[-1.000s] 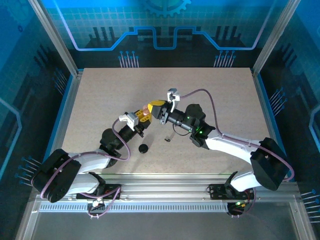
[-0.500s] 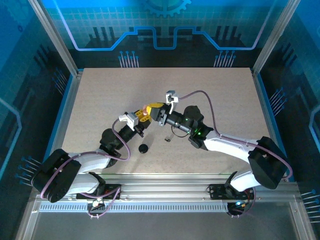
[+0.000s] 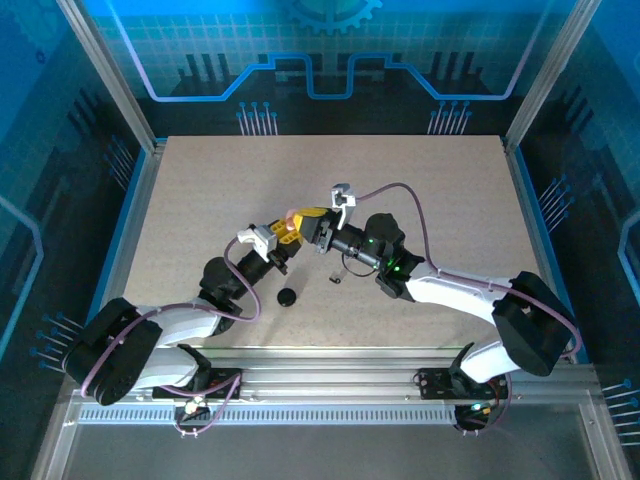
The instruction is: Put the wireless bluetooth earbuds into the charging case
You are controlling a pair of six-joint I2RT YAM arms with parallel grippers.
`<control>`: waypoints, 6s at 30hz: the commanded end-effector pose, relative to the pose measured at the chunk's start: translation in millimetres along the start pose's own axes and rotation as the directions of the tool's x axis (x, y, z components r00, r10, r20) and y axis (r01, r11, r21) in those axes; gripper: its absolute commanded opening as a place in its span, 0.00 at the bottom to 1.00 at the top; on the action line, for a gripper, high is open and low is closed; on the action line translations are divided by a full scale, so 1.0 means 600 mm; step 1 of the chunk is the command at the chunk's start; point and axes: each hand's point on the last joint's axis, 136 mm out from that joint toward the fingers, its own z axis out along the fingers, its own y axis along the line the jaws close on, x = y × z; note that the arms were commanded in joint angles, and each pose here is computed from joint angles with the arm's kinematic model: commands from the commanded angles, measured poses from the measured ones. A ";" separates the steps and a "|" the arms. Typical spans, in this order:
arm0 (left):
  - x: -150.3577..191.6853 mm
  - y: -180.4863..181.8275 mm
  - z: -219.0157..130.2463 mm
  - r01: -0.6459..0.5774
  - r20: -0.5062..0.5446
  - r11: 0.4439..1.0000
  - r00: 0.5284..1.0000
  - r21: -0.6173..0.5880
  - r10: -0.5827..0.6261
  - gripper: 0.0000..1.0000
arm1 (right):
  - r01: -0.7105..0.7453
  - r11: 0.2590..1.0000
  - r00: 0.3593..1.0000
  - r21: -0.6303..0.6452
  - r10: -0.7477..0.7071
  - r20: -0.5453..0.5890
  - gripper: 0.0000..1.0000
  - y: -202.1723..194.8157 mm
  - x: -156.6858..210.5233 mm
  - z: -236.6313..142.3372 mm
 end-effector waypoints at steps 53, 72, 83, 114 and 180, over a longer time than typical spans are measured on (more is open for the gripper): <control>-0.048 -0.048 -0.016 -0.184 0.115 0.974 0.979 0.133 0.169 0.09 | -0.255 0.958 0.886 0.132 0.286 -0.364 0.54 0.072 -0.038 -0.127; -0.057 -0.046 -0.017 -0.190 0.130 0.974 0.976 0.120 0.174 0.10 | -0.275 0.961 0.874 0.030 0.263 -0.408 0.50 0.097 -0.027 -0.075; -0.063 -0.047 -0.012 -0.184 0.138 0.975 0.976 0.126 0.167 0.10 | -0.280 0.960 0.873 0.022 0.264 -0.411 0.45 0.096 -0.028 -0.061; -0.069 -0.049 -0.007 -0.173 0.145 0.975 0.977 0.138 0.153 0.10 | -0.291 0.957 0.868 -0.007 0.261 -0.423 0.41 0.096 -0.025 -0.037; -0.035 -0.060 -0.038 -0.200 0.106 0.966 0.977 0.161 0.184 0.11 | 0.224 0.536 0.582 0.814 0.597 -0.553 0.43 -0.361 0.082 -0.270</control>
